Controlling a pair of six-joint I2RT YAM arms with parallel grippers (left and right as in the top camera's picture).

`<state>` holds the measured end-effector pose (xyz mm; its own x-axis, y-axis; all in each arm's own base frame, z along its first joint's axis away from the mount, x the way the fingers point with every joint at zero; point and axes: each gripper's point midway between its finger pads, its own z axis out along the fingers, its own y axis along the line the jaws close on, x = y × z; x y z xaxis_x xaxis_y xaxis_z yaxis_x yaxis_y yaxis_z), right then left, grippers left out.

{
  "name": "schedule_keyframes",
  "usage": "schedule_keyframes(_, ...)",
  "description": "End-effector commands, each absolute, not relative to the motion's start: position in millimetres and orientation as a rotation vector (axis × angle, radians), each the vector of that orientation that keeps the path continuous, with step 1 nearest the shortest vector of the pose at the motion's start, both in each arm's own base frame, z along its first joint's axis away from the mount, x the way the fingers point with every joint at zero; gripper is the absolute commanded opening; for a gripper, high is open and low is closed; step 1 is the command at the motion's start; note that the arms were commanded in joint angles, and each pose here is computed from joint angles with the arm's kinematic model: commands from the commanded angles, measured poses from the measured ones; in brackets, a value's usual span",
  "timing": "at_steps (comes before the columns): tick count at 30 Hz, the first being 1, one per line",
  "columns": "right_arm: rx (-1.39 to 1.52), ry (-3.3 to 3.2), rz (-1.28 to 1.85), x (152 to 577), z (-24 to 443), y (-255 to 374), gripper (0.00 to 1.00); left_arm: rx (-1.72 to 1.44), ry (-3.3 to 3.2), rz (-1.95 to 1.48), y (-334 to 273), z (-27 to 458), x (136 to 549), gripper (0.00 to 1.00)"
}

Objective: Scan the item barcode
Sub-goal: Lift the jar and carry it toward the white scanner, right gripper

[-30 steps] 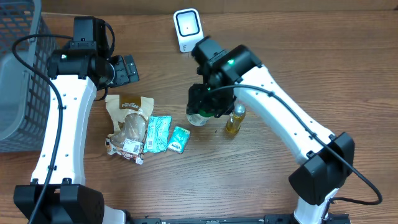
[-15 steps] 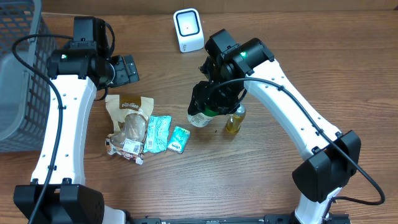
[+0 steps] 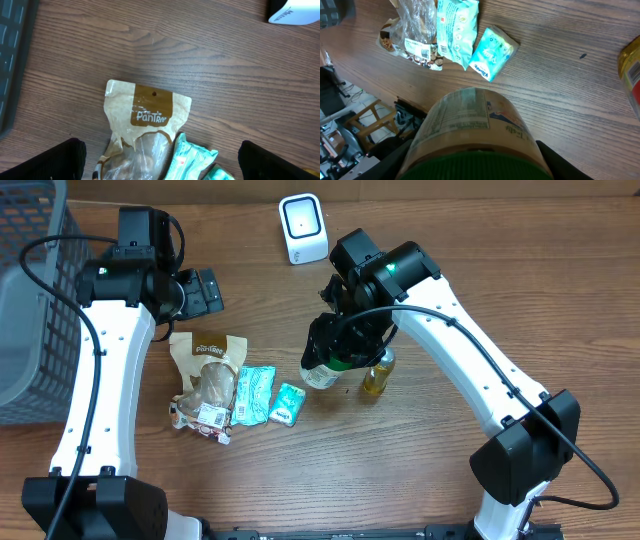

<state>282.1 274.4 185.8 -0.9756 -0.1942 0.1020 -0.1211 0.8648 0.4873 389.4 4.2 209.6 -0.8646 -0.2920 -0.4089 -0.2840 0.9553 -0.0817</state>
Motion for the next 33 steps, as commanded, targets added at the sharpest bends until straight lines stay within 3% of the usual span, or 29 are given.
schedule_keyframes(1,0.288,-2.921,-0.842,283,213,278,0.22,-0.397,2.659,-0.013,7,217,392,1.00)
schedule_keyframes(20,0.292,-2.925,-0.849,284,214,279,0.22,-0.397,2.659,-0.013,7,217,392,1.00)
schedule_keyframes(27,0.280,-2.925,-0.861,286,215,278,0.14,-0.397,2.659,-0.013,7,217,392,1.00)
schedule_keyframes(33,0.217,-2.944,-1.010,309,245,268,0.09,-0.397,2.659,-0.013,7,217,392,0.99)
